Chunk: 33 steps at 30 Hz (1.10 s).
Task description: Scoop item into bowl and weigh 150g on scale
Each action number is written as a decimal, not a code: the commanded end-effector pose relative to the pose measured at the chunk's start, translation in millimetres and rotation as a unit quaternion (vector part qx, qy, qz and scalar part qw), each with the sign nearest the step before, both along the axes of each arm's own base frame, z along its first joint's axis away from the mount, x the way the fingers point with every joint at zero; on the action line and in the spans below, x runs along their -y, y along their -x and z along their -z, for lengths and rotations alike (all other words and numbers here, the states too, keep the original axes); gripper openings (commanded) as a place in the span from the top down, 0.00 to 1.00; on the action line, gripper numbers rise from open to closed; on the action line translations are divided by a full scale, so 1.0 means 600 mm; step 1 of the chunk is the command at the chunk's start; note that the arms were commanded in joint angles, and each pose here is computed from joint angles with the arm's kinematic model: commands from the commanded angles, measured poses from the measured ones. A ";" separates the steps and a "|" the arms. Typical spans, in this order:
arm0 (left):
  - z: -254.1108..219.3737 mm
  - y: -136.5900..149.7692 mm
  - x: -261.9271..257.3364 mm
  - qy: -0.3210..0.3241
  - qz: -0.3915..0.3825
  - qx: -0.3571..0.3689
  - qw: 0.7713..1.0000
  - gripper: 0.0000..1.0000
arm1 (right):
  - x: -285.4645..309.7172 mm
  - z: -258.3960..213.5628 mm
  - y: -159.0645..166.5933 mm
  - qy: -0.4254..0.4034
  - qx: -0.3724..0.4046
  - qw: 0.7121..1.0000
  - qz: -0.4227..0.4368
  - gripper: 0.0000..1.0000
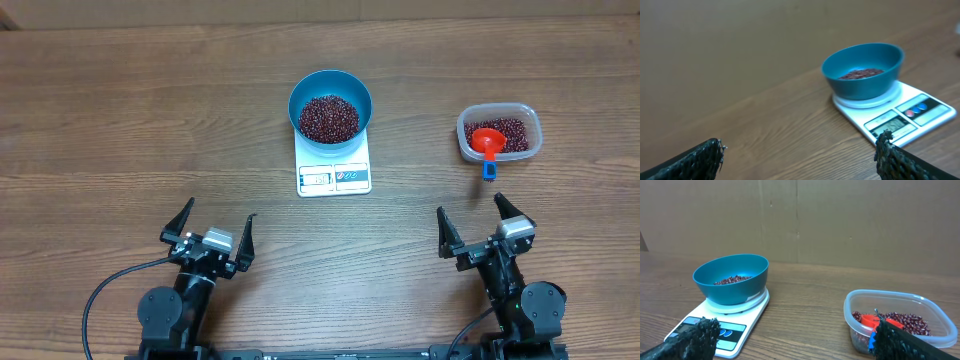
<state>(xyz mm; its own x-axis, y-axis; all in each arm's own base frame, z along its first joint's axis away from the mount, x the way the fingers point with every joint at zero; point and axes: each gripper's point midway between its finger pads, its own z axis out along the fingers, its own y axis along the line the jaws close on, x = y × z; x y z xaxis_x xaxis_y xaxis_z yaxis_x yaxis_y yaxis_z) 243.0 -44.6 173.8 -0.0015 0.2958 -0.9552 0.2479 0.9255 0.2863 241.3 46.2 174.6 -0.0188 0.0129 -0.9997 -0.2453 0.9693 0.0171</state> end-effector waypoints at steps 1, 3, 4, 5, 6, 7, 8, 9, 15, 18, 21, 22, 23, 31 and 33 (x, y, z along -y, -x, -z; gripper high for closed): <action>0.009 -0.005 -0.027 0.027 -0.048 0.004 0.998 0.00 | 0.000 0.002 0.000 -0.002 0.003 1.000 0.002 0.00; 0.019 -0.005 -0.027 0.015 -0.048 0.006 0.999 0.00 | 0.000 0.002 0.000 -0.002 0.003 1.000 0.002 0.00; 0.025 -0.005 -0.027 0.009 -0.047 0.003 0.999 0.00 | 0.000 0.002 0.000 -0.002 0.003 1.000 0.002 0.00; 0.029 -0.004 -0.027 0.003 -0.047 -0.001 0.999 0.00 | 0.000 0.002 0.000 -0.002 0.003 1.000 0.002 0.00; 0.029 -0.003 -0.027 0.002 -0.047 0.000 0.999 0.00 | 0.000 0.002 0.000 -0.002 0.003 1.000 0.002 0.00; 0.026 -0.002 -0.027 0.002 -0.047 0.003 0.999 0.00 | 0.000 0.002 0.000 -0.002 0.003 1.000 0.002 0.00; 0.027 -0.002 -0.029 0.002 -0.049 0.002 0.999 0.00 | 0.000 0.002 0.000 -0.002 0.003 1.000 0.002 0.00; 0.027 -0.002 -0.029 0.002 -0.051 0.002 0.999 0.00 | 0.000 0.002 0.000 -0.002 0.003 1.000 0.002 0.00; 0.026 -0.002 -0.029 0.004 -0.050 0.003 0.999 0.00 | 0.000 0.002 0.000 -0.002 0.003 1.000 0.002 0.00; 0.027 -0.003 -0.029 0.004 -0.050 0.002 0.999 0.01 | 0.000 0.002 0.000 -0.002 0.003 1.000 0.002 0.00; 0.027 -0.003 -0.029 0.004 -0.050 0.002 0.999 0.00 | 0.000 0.002 0.000 -0.002 0.003 1.000 0.002 0.00; 0.027 -0.003 -0.029 0.004 -0.050 0.002 0.999 0.00 | 0.000 0.002 0.000 -0.002 0.003 1.000 0.002 0.00; 0.027 -0.003 -0.029 0.004 -0.050 0.002 0.999 0.00 | 0.000 0.002 0.000 -0.002 0.003 1.000 0.002 0.00; 0.027 -0.003 -0.029 0.004 -0.050 0.002 0.999 0.00 | 0.000 0.002 0.000 -0.002 0.003 1.000 0.002 0.00; 0.027 -0.003 -0.029 0.004 -0.050 0.002 0.999 0.00 | 0.000 0.002 0.000 -0.002 0.003 1.000 0.002 0.00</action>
